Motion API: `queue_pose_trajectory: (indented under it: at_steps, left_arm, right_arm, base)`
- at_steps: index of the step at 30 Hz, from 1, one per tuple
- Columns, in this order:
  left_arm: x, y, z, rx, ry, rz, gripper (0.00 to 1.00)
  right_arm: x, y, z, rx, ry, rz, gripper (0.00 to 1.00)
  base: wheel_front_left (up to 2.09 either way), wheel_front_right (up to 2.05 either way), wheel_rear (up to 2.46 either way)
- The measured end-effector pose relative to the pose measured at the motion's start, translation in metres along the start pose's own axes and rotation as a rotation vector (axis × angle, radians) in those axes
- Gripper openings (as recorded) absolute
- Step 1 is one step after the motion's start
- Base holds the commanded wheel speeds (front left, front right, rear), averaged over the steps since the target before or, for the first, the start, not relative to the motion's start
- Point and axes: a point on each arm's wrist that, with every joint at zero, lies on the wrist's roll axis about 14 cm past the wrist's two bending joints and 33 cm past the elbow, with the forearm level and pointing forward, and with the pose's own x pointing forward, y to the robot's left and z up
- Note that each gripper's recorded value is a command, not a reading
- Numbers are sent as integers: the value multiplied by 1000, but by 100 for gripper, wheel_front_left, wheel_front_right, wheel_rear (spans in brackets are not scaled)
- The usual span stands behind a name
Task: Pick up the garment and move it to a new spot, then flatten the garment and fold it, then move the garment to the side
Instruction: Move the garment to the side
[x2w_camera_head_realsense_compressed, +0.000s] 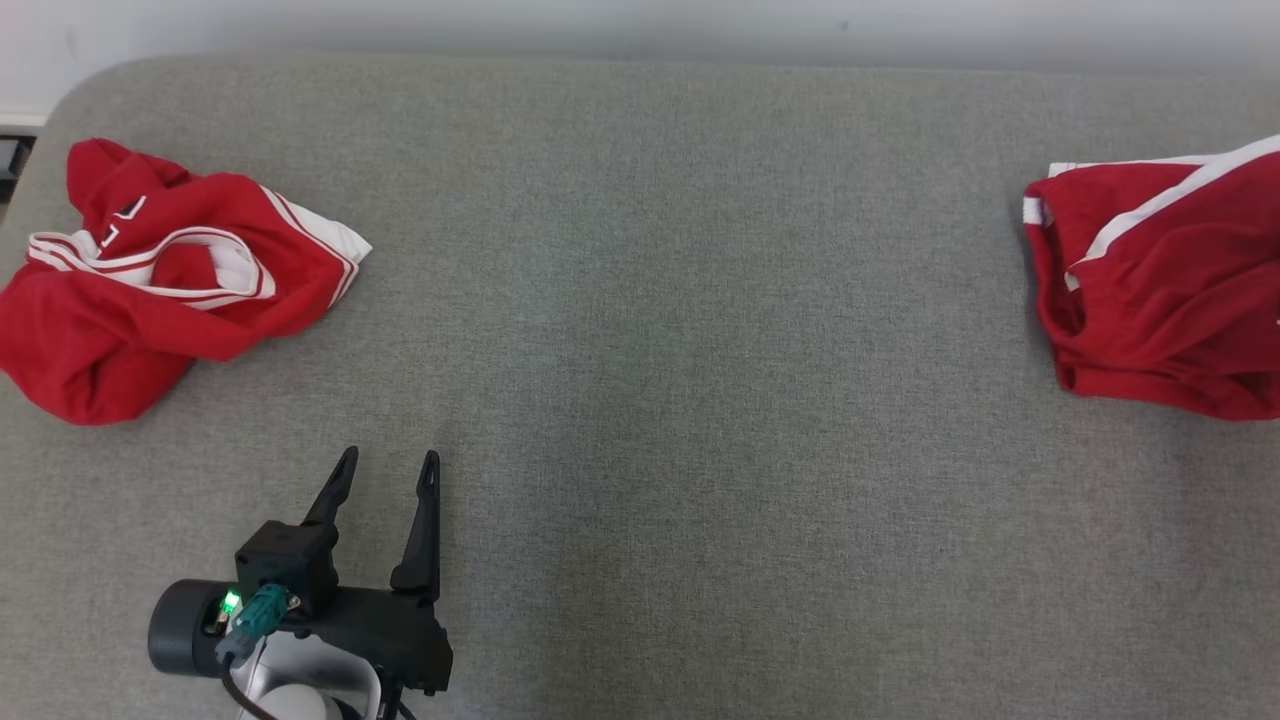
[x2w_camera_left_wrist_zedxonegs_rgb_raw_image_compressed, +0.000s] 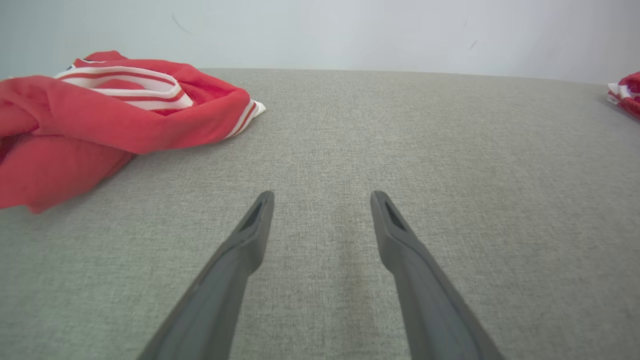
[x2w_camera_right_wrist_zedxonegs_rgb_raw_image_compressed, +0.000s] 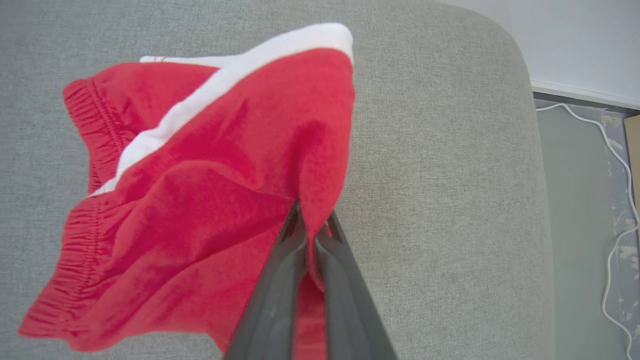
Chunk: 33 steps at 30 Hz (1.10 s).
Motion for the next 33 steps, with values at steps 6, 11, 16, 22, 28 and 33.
queue_pose_trajectory:
  at_steps: [6, 11, 16, 22, 28, 33]
  left_arm:
    - [8, -3, 0, 3, 1, -20, 100]
    - [10, -3, -2, 7, 7, -23, 100]
    - [12, -4, -3, 9, 7, -26, 100]
    - [13, -2, 0, 25, -3, -27, 100]
    - [13, -2, 12, 27, -43, -25, 100]
    - [13, -1, 16, 37, -56, -23, 100]
  right_arm:
    - [3, -24, 4, 4, 5, -56, 0]
    - [1, -43, 12, -10, 2, -108, 0]
    - [4, -46, 15, -28, 2, -124, 0]
    - [5, -59, 13, -52, 16, -173, 0]
    - [8, -66, 10, -43, 34, -198, 0]
    - [9, -69, 7, -50, 45, -208, 0]
  base:
    - [0, 0, 0]
    - [0, 0, 0]
    - [0, 0, 0]
    - [0, 0, 0]
    - [0, 0, 0]
    - [0, 0, 0]
